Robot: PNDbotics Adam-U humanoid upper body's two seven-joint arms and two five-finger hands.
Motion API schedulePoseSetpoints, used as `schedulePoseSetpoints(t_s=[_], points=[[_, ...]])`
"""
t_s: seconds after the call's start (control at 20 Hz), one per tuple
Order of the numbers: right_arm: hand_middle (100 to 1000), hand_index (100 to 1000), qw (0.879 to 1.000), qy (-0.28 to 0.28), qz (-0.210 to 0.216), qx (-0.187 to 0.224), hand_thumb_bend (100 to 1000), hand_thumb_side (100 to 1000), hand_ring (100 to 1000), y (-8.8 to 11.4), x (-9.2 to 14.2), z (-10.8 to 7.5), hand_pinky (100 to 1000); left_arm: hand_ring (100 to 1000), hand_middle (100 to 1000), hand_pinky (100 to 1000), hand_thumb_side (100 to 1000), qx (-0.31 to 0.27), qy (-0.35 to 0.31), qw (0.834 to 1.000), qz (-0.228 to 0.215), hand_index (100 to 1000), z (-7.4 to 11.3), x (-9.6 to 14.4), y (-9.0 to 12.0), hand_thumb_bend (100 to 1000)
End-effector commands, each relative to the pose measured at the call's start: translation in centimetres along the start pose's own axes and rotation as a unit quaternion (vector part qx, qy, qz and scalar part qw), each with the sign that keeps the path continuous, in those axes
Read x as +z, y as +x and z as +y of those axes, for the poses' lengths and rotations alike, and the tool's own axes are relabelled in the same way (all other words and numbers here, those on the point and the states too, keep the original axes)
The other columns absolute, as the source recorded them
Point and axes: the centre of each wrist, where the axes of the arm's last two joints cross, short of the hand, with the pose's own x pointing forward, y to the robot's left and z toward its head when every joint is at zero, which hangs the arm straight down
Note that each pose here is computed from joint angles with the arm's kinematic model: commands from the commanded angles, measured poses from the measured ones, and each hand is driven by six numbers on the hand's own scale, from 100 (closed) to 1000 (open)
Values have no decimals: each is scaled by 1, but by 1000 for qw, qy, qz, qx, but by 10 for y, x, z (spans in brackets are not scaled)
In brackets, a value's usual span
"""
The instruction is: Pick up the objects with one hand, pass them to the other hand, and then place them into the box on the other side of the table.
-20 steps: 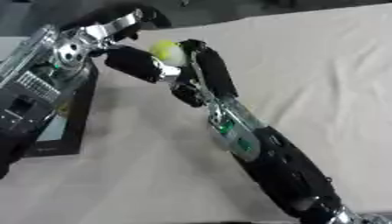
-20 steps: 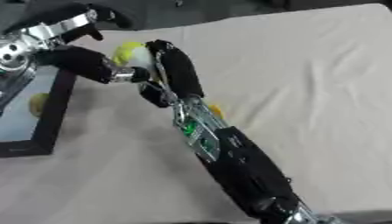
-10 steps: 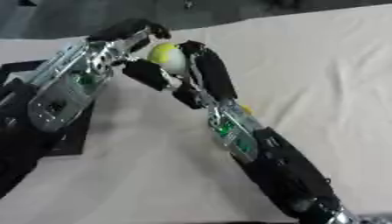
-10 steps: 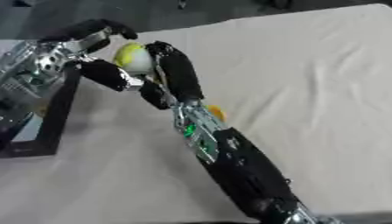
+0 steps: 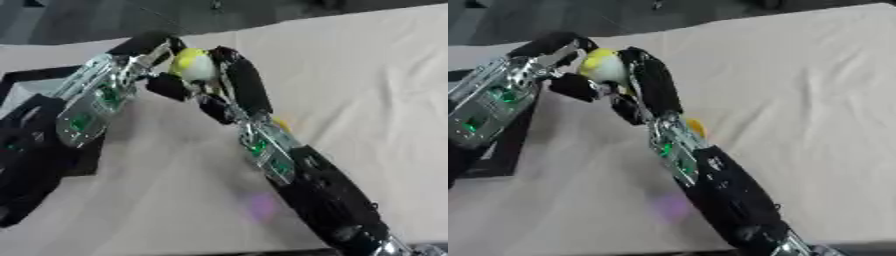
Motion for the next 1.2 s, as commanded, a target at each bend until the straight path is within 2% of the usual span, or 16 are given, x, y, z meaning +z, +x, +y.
schedulePoseSetpoints(t_s=[0.05,0.15,0.35,0.4,0.5,0.55,0.7,0.8,1.0,1.2], points=[[366,542,1000,-2,-18,-3,100,100,630,8,-5,-1,661,966,777,783,472,12,34,999,-4,823,14,0,1,242],[366,542,1000,2,-20,-3,100,100,630,9,-4,0,662,966,774,778,494,20,36,999,-10,818,13,1,3,264],[367,542,1000,8,-25,-3,100,100,630,11,-3,1,662,908,708,718,426,31,47,998,-15,765,12,2,7,182],[367,542,1000,9,-26,-3,100,100,630,11,-3,2,661,866,656,692,348,33,49,998,-17,729,12,2,7,115],[369,547,1000,10,-27,-3,100,100,630,11,-3,2,660,814,593,646,253,37,56,998,-20,670,10,0,7,100],[375,556,1000,10,-26,-4,125,100,632,11,-2,3,659,798,571,631,218,40,59,997,-21,644,9,-1,6,100],[441,618,1000,8,-24,-7,350,100,657,11,-2,3,662,659,441,556,100,46,70,996,-25,459,7,-3,4,100],[468,644,1000,6,-23,-9,406,100,674,11,-2,3,669,605,402,514,100,46,74,996,-26,418,5,-4,3,100],[530,702,1000,6,-21,-6,506,102,735,10,-2,4,697,560,355,468,100,37,78,996,-25,375,4,-5,1,100],[585,759,1000,14,-20,2,567,185,785,8,-1,5,733,549,343,460,100,32,76,996,-17,367,6,-4,-3,100]])
